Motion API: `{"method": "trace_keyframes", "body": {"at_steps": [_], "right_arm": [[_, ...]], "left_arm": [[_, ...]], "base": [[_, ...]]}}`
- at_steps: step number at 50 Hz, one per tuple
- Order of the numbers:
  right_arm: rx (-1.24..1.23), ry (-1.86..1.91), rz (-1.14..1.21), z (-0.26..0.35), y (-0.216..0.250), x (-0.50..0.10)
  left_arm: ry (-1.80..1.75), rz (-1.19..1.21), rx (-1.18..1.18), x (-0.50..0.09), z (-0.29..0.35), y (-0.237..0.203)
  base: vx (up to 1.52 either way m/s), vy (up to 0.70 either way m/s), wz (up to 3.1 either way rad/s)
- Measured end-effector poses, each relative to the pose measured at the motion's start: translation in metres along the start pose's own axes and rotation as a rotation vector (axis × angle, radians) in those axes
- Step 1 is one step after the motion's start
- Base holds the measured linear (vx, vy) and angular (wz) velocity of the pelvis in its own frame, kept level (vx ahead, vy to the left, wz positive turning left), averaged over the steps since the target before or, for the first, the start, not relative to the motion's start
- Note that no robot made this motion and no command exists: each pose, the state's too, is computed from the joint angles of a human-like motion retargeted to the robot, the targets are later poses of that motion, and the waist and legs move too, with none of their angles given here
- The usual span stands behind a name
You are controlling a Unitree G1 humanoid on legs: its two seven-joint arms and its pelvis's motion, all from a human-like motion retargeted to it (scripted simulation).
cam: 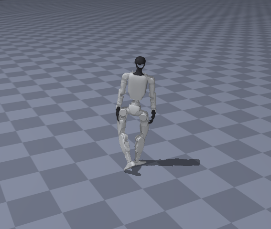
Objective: Upper body actions
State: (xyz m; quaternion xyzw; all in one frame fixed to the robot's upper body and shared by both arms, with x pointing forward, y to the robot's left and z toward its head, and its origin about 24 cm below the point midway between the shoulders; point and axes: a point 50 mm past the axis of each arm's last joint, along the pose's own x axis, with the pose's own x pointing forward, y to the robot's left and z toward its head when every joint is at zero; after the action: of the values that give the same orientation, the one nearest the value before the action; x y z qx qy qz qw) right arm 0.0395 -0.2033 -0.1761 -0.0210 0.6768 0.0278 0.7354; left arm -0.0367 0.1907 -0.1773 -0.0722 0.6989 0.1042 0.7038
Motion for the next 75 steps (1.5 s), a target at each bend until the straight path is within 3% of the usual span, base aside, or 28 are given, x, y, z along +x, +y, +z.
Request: {"method": "trace_keyframes", "body": {"at_steps": [6, 12, 23, 30, 33, 42, 52, 57, 75], "right_arm": [[-0.391, -0.241, 0.029, 0.085, 0.021, -0.005], [-0.534, -0.294, 0.047, 0.098, 0.034, -0.007], [-0.274, 0.101, -0.076, -0.004, -0.013, -0.004], [0.225, 0.133, -0.158, -0.043, -0.015, -0.007], [0.314, 0.164, -0.129, -0.059, -0.008, -0.008], [0.156, 0.19, -0.101, -0.062, 0.001, -0.007], [0.013, 0.115, -0.034, -0.039, 0.011, -0.001], [-0.057, 0.069, -0.032, -0.025, 0.009, 0.0], [0.04, 0.111, -0.042, -0.044, 0.005, -0.003]], "left_arm": [[0.094, 0.023, -0.116, -0.003, -0.031, -0.004], [0.013, -0.017, -0.111, 0.0, -0.02, -0.016], [-0.08, -0.08, -0.05, 0.003, 0.011, -0.025], [-0.145, -0.019, 0.024, 0.001, 0.034, 0.007], [-0.143, 0.046, 0.048, -0.001, 0.036, 0.02], [-0.121, -0.052, -0.122, 0.002, 0.033, -0.001], [-0.107, -0.091, 0.173, 0.002, 0.029, -0.013], [-0.084, -0.122, 0.21, 0.002, 0.024, -0.017], [-0.069, -0.056, 0.154, 0.001, 0.024, -0.003]], "base": [[0.05, -0.19, -2.56], [0.15, -0.08, -2.38], [0.3, 0.07, -1.25], [0.19, 0.02, -0.95], [0.19, -0.01, -0.82], [0.08, 0.04, -0.44], [0.06, 0.05, -0.06], [0.02, 0.03, 0.35], [-0.03, -0.09, 1.62]]}}
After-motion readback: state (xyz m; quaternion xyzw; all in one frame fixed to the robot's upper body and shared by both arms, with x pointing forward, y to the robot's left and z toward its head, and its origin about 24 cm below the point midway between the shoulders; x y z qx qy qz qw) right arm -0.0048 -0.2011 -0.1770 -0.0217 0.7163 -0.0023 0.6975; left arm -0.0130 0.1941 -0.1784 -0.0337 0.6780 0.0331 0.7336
